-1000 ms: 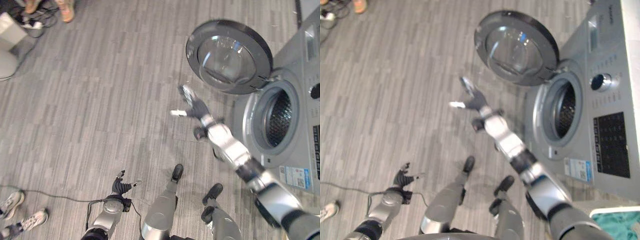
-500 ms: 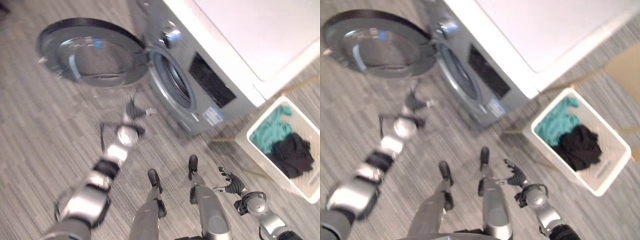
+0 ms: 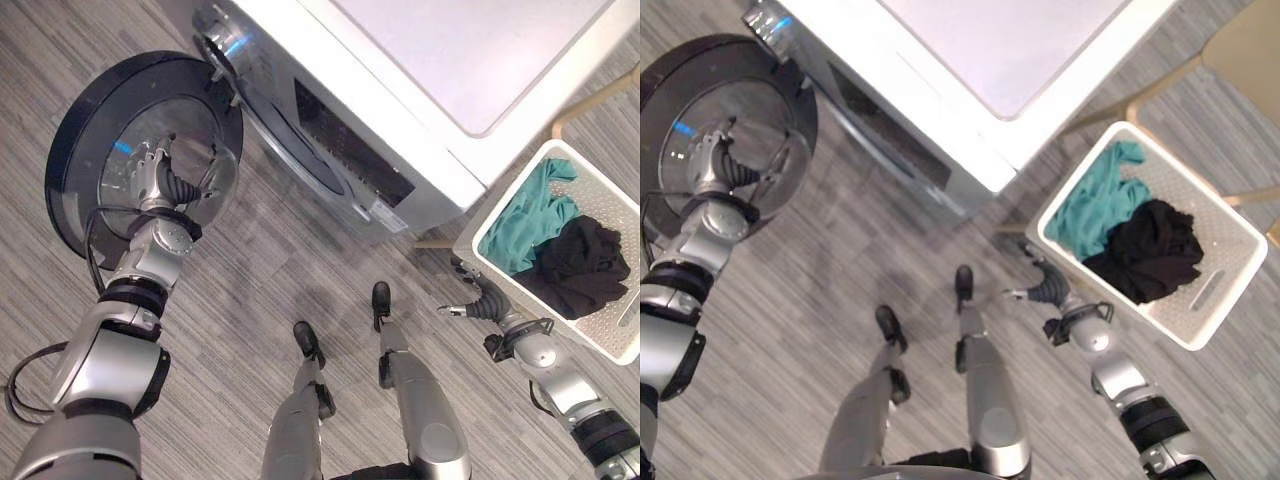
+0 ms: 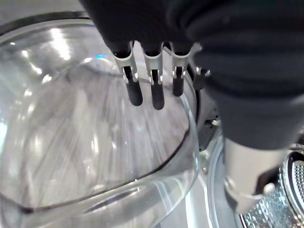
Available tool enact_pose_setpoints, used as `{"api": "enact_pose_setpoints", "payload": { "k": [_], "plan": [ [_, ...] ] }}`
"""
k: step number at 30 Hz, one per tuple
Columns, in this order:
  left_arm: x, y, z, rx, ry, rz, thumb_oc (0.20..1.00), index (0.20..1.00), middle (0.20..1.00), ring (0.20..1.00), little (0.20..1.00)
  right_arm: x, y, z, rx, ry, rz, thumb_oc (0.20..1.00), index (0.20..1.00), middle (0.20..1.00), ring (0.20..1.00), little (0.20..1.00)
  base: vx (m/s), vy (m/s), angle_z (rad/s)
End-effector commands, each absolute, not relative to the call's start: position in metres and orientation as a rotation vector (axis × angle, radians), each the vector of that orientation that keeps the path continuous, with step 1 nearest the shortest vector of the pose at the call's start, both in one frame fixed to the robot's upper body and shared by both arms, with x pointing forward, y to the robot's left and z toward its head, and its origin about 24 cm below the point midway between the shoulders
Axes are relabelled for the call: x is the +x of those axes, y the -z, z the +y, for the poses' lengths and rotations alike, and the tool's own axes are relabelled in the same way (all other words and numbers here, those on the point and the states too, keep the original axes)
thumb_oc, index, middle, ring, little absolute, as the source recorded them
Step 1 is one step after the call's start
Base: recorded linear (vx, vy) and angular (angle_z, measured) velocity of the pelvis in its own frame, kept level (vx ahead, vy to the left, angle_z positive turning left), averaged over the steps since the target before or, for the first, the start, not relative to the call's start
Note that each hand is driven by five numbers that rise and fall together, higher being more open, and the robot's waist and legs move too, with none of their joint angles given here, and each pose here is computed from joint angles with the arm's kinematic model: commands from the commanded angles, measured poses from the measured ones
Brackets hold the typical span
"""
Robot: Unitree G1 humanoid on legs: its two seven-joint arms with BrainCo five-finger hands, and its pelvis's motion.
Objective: Grab the laundry basket,head to the washer,open it,put in the laundry and shut it.
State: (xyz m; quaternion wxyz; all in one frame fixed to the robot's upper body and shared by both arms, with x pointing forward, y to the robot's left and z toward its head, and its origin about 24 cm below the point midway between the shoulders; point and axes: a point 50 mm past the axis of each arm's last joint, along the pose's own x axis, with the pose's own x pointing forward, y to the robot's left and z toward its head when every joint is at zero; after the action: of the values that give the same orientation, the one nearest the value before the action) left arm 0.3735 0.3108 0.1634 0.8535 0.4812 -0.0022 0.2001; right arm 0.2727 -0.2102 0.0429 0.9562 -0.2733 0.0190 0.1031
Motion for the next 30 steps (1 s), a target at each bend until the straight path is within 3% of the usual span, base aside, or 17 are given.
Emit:
{"api": "enact_pose_setpoints", "payload": {
  "k": [1, 8, 13, 19, 23, 30],
  "plan": [
    [0.324, -0.133, 0.389, 0.970, -0.666, 0.280, 1.000, 1.000, 1.000, 1.000, 1.000, 0.264, -0.035, -0.205, -0.443, -0.167, 0.021, 1.000, 1.000, 1.000, 1.000, 1.000, 0.05, 0.013, 0.05],
    [0.275, -0.102, 0.427, 0.937, -0.770, 0.434, 1.000, 1.000, 1.000, 1.000, 1.000, 0.259, -0.029, -0.200, -0.403, -0.176, 0.037, 1.000, 1.000, 1.000, 1.000, 1.000, 0.02, 0.011, 0.10],
    [0.265, -0.083, 0.425, 0.917, -0.749, 0.476, 1.000, 1.000, 1.000, 1.000, 1.000, 0.255, -0.024, -0.200, -0.389, -0.173, 0.058, 1.000, 1.000, 1.000, 1.000, 1.000, 0.06, 0.019, 0.07],
    [0.252, -0.013, 0.369, 0.785, -0.542, 0.482, 1.000, 1.000, 1.000, 1.000, 1.000, 0.252, -0.022, -0.207, -0.462, -0.141, 0.080, 1.000, 1.000, 1.000, 1.000, 1.000, 0.12, 0.060, -0.01],
    [0.212, 0.048, 0.320, 0.578, -0.442, 0.571, 1.000, 1.000, 1.000, 1.000, 1.000, 0.252, -0.030, -0.222, -0.524, -0.067, 0.072, 1.000, 1.000, 1.000, 1.000, 1.000, 0.10, 0.036, -0.47],
    [0.173, 0.088, 0.281, 0.461, -0.286, 0.709, 1.000, 1.000, 1.000, 1.000, 1.000, 0.248, -0.021, -0.227, -0.602, -0.045, 0.120, 1.000, 1.000, 1.000, 1.000, 1.000, 0.14, -0.122, -1.08]
  ]
}}
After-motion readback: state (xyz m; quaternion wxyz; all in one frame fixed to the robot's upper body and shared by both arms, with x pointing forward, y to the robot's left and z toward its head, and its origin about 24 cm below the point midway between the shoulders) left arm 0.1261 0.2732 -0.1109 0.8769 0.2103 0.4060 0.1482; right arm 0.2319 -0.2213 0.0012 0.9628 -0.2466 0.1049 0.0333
